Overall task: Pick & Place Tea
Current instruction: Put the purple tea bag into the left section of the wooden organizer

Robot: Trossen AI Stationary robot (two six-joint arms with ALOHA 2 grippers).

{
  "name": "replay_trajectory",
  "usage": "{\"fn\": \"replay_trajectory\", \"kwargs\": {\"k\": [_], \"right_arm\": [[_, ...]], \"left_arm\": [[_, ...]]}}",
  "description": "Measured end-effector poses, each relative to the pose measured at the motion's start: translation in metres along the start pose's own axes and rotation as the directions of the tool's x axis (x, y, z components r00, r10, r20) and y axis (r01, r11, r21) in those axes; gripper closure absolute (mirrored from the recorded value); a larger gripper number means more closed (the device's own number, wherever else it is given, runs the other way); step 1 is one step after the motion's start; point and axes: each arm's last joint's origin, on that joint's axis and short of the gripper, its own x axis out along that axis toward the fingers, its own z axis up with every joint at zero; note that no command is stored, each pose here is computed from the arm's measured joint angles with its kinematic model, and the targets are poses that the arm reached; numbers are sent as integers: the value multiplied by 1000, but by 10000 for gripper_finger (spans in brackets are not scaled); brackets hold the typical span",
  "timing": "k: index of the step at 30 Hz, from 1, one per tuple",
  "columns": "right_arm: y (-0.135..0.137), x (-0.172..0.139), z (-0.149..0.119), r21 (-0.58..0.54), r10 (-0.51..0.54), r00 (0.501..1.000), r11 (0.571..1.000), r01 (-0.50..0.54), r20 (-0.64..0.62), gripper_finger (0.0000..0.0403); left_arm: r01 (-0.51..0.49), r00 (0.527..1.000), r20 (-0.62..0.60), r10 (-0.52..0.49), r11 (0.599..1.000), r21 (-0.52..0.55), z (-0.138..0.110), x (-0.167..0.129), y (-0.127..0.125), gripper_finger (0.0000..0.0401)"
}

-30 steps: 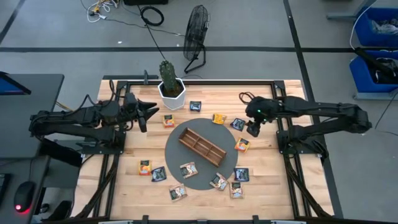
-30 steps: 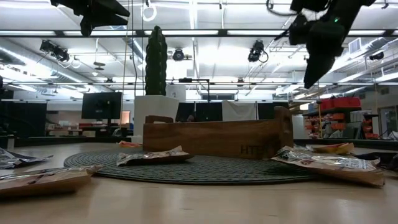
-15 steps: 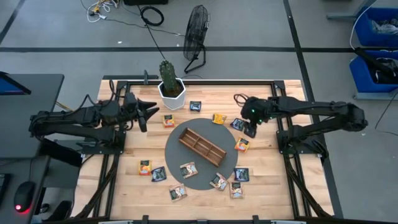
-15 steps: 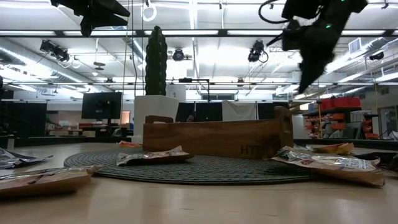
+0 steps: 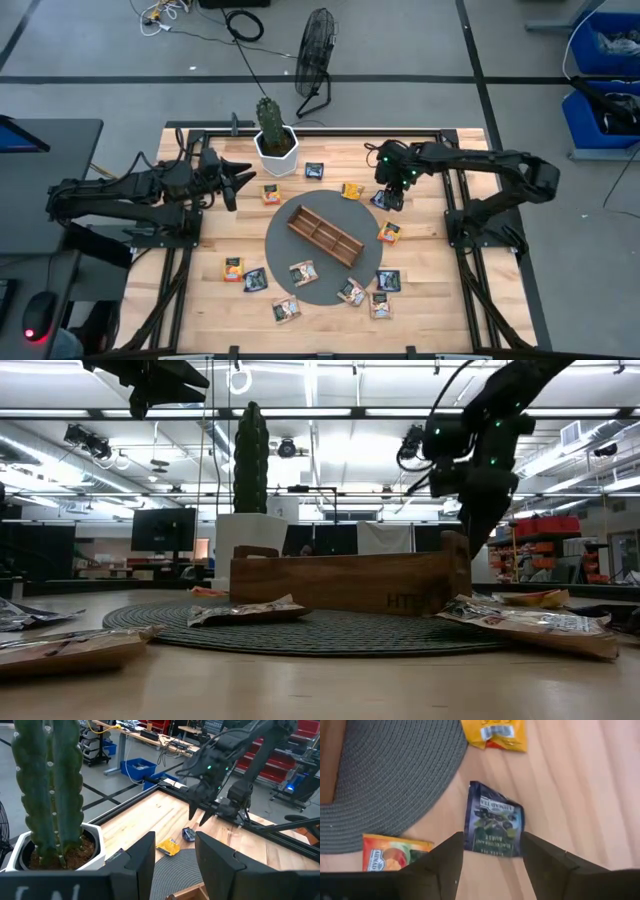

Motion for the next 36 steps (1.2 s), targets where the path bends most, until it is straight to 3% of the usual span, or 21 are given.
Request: {"fn": "replay_trajectory", "kwargs": {"k": [4,19,23,29,33,36], "right_arm": [[-7,14,6,-43,1,1000,999,0,2,199],[-25,53,8,-38,12,996,999,-15,-85,207],[-26,56,9,-22,13,996,1000,-15,-90,249],[-24,51,7,-1,32,995,999,-32,-98,380],[-21,38,8,45,38,994,998,-34,-98,390],[-18,16,16,62,18,1000,998,-18,-5,398]], "left_arm": [[0,1000,0,0,1000,0,0,0,0,257],[0,1000,0,0,1000,0,0,0,0,257],[0,1000,1,0,1000,-1,0,0,0,257],[0,1000,1,0,1000,-1,0,0,0,257],[1,1000,1,-1,1000,-1,0,0,0,257],[1,1000,1,-1,1000,-11,0,0,0,257]]}}
